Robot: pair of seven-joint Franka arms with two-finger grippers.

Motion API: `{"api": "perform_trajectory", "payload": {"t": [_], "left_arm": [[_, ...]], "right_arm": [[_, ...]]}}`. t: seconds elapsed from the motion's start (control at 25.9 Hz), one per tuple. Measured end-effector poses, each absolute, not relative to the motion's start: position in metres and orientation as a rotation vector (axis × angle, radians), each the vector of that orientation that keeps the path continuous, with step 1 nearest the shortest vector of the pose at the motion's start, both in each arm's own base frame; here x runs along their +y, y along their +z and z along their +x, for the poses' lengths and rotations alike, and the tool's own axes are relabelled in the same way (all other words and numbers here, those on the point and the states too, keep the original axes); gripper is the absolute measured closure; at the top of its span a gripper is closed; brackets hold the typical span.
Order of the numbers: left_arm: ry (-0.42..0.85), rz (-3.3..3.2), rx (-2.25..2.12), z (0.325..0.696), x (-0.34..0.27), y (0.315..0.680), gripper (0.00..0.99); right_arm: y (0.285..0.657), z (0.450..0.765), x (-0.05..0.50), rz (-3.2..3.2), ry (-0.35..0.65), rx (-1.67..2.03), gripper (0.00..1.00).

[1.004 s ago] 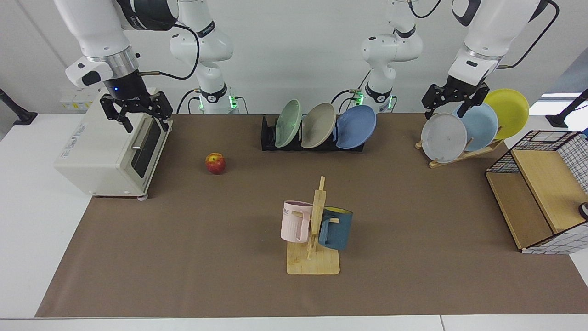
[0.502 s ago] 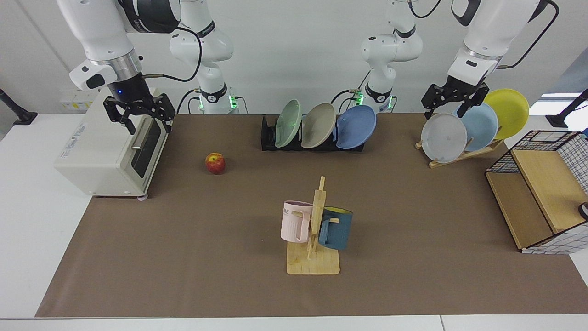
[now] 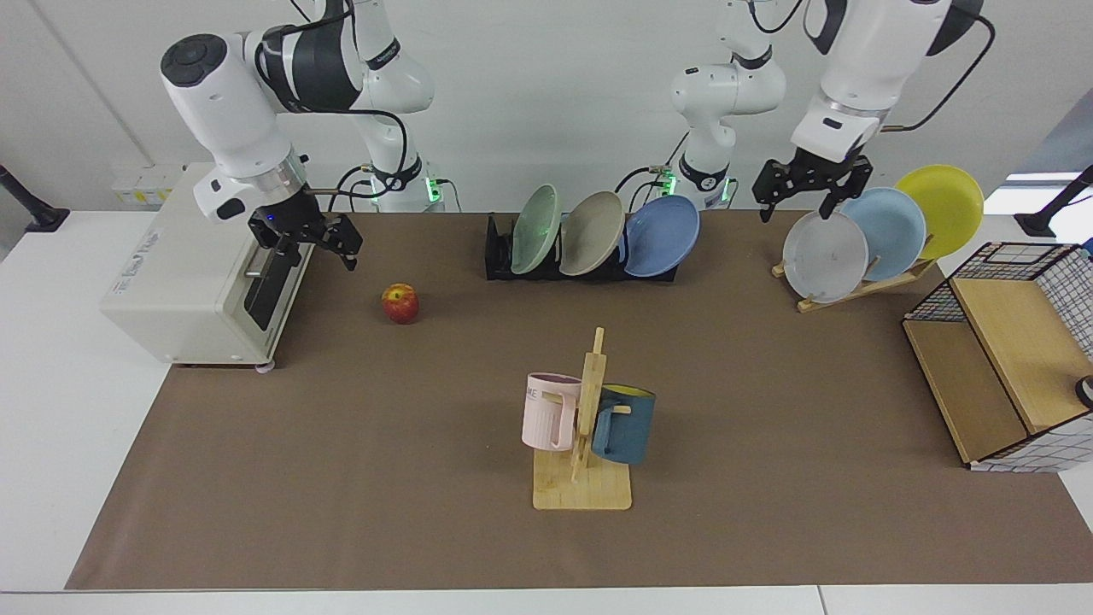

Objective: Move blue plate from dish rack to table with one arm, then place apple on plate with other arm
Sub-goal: 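Reach the left gripper to the blue plate while the right gripper reaches the apple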

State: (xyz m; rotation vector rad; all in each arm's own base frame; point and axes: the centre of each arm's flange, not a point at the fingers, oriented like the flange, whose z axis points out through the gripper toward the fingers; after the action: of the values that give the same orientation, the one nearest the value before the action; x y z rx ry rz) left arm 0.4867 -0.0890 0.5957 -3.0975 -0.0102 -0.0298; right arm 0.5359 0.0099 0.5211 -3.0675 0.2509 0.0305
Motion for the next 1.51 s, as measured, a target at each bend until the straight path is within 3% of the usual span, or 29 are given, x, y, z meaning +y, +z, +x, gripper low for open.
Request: {"api": "perform_trajectory", "payload": {"t": [0.23,0.42,1.31,1.51], "left_arm": [[-0.105,-2.958,0.009,0.422,-0.166,0.533,0.000],[-0.137,-2.864,0.039,0.385,-0.175,0.491,0.000],[-0.117,-2.786,0.076,0.339,-0.187,0.401,0.013],[-0.104,-2.779,0.092,0.335,-0.189,0.396,0.247]], "right_arm": [[0.484,0.540,0.041,-3.078,0.074,0.175,0.00],[0.463,0.539,0.058,-3.084,0.103,0.134,0.00],[0.364,0.516,0.062,-3.095,0.241,0.131,0.00],[0.346,0.506,0.060,-3.096,0.250,0.135,0.00]]}}
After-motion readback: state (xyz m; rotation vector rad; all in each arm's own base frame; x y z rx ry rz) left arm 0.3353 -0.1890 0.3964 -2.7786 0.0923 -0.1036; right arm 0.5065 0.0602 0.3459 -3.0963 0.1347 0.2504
